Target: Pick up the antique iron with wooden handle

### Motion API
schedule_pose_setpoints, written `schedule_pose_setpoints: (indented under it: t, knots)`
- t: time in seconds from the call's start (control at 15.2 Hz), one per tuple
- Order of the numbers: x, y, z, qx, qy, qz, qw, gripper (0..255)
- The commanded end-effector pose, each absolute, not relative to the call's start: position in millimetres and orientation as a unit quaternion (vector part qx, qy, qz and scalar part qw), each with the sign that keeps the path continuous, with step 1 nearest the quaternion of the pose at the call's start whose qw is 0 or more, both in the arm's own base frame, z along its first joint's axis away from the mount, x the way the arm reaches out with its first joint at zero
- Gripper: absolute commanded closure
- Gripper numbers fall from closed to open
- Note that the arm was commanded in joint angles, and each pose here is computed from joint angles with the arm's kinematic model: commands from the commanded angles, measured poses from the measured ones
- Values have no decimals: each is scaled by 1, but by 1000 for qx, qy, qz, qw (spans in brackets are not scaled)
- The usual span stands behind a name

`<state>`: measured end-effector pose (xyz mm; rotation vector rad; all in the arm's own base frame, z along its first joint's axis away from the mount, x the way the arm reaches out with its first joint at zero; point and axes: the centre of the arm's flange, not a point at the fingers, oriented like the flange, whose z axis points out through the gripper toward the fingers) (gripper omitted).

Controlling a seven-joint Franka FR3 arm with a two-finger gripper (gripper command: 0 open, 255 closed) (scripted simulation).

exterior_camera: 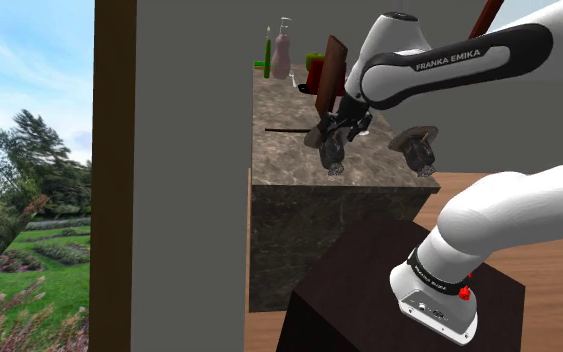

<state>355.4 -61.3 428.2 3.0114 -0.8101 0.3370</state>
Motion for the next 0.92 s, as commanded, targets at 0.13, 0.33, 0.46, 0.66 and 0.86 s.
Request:
schedule_pose_setpoints:
  t: [0.13,0.33,0.46,0.66,0.86]
  knots:
    - [357,-70,406,955,-275,112,5,0]
    - [357,-70,390,955,-275,112,5,0]
    - [357,-70,377,955,-275,112,5,0]
    - [357,-69,376,955,-275,112,5,255]
    - [356,-70,377,955,-275,112,5,255]
